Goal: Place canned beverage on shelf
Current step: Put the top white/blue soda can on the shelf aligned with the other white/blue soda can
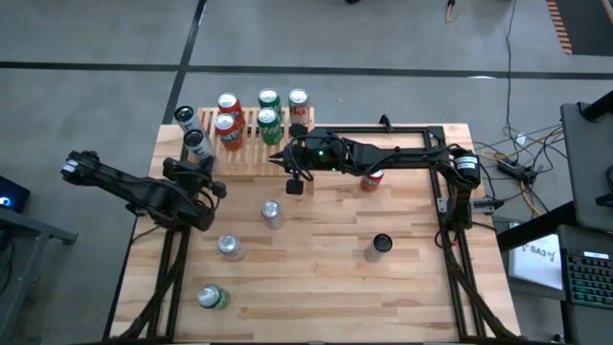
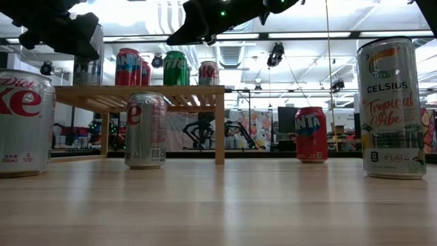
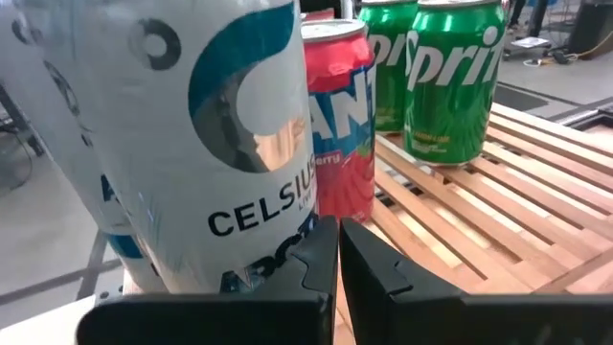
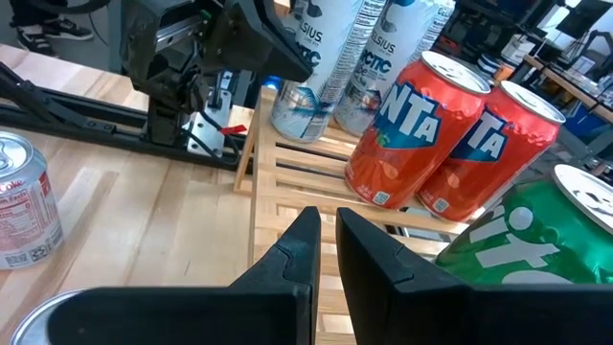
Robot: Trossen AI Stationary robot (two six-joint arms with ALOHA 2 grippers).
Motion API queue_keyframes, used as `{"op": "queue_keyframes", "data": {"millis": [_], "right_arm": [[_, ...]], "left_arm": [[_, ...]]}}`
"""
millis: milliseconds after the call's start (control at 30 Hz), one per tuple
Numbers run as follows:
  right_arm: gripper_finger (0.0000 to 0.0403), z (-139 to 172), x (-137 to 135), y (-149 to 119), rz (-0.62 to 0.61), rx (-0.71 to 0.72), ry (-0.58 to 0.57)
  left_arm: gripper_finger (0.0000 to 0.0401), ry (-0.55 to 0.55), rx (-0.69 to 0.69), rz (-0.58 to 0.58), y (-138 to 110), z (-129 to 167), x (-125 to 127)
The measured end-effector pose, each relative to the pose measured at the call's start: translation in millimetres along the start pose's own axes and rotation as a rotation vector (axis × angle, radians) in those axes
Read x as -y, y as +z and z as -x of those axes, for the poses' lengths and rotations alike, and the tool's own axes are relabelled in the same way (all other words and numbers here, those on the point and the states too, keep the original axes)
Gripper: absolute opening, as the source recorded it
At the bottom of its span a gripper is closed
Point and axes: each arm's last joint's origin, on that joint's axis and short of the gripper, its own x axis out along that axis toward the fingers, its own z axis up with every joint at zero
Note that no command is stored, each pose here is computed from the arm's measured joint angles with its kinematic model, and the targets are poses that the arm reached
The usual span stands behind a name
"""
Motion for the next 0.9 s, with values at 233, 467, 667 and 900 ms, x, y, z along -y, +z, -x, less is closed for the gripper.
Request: {"op": "queue_keyframes", "data": {"millis": [233, 467, 667, 900], "right_arm": [[0.0027, 0.0, 0.0, 0.0, 0.004, 0.0, 0.0], [0.0027, 0.1, -0.2, -0.5, 0.004, -0.007, 0.002], [0.0027, 0.2, -0.4, -0.6, 0.004, -0.009, 0.003], [0.0027, 0.4, -0.6, -1.8, 0.004, -0.021, 0.007]], "left_arm": [[0.0, -0.01, -0.024, 0.009, 0.4, 0.4, -2.4], [0.0, -0.036, -0.033, -0.034, 0.9, 0.0, 9.0], [0.0, -0.008, 0.058, -0.047, 1.7, -1.2, 20.8], [0.0, 0.008, 0.083, -0.051, 0.1, -2.0, 23.5]]}}
